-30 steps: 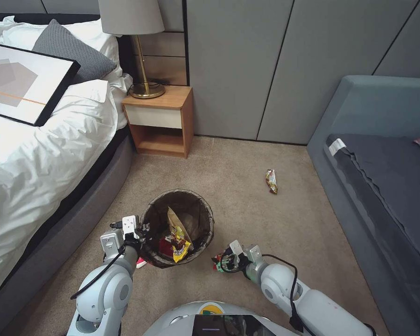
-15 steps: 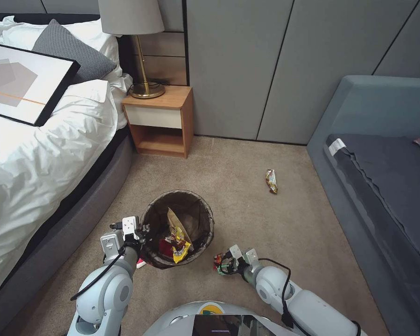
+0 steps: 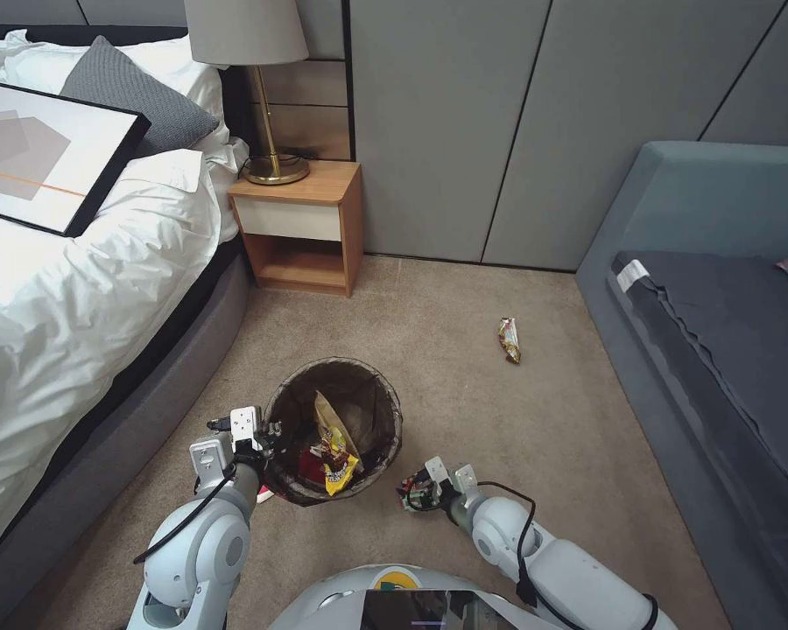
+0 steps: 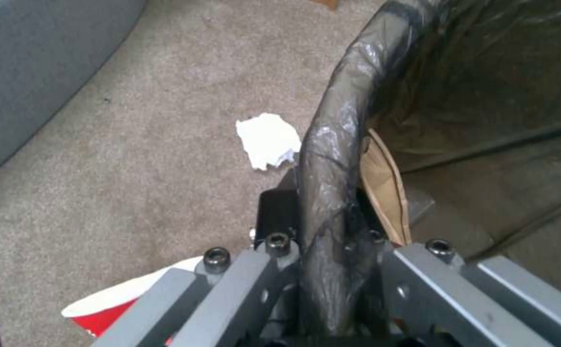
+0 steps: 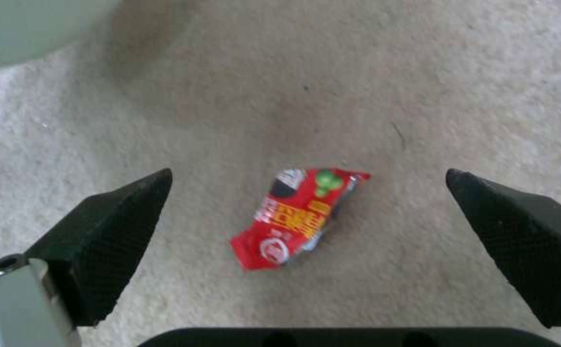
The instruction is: Pick up the trash bin, then pick up the garbage from the floor and place it into the trash bin.
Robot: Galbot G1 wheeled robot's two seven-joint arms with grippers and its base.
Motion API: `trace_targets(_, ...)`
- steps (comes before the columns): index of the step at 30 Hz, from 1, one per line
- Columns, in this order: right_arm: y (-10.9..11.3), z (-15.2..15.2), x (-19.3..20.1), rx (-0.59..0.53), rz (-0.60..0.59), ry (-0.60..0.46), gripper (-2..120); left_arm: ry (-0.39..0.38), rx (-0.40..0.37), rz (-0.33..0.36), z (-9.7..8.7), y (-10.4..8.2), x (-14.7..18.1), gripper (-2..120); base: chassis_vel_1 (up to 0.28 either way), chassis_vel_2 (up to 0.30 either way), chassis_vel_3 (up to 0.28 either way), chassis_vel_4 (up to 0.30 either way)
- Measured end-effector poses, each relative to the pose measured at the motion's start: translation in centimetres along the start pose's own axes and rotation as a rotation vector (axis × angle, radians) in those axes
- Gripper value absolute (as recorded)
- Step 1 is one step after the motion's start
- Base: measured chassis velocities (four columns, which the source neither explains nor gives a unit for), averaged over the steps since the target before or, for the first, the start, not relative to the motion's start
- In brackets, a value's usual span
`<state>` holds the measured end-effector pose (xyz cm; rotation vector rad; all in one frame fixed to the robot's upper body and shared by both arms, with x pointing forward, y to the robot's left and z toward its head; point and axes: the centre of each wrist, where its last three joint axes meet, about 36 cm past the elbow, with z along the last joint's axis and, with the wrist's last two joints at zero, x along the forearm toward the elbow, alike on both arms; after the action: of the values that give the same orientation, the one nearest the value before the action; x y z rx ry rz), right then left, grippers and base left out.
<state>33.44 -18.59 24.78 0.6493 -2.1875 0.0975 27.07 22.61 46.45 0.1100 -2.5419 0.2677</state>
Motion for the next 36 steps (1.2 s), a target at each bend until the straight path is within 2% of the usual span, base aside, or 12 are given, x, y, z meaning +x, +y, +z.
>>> trace_targets(10, 1.3, 0.7, -1.3, -0.003, -0.016, 0.006, 100, 0.001, 0.000, 0.000, 0.1, -0.1, 0.0, 3, 0.000, 0.000, 0.000, 0.000)
trace_targets(25, 1.2, 2.3, -3.1, -0.004, -0.010, 0.005, 99, 0.002, 0.000, 0.001, 0.1, -0.1, 0.0, 3, 0.000, 0.000, 0.000, 0.000)
trace_targets(31, 1.5, 2.0, -3.7, -0.005, -0.020, -0.009, 92, 0.003, -0.001, 0.001, 0.2, -0.1, -0.1, 3, 0.000, 0.000, 0.000, 0.000)
trace_targets(36, 1.6, 2.0, -3.9, -0.005, -0.022, -0.012, 90, 0.005, -0.002, 0.003, 0.3, -0.2, -0.1, 3, 0.000, 0.000, 0.000, 0.000)
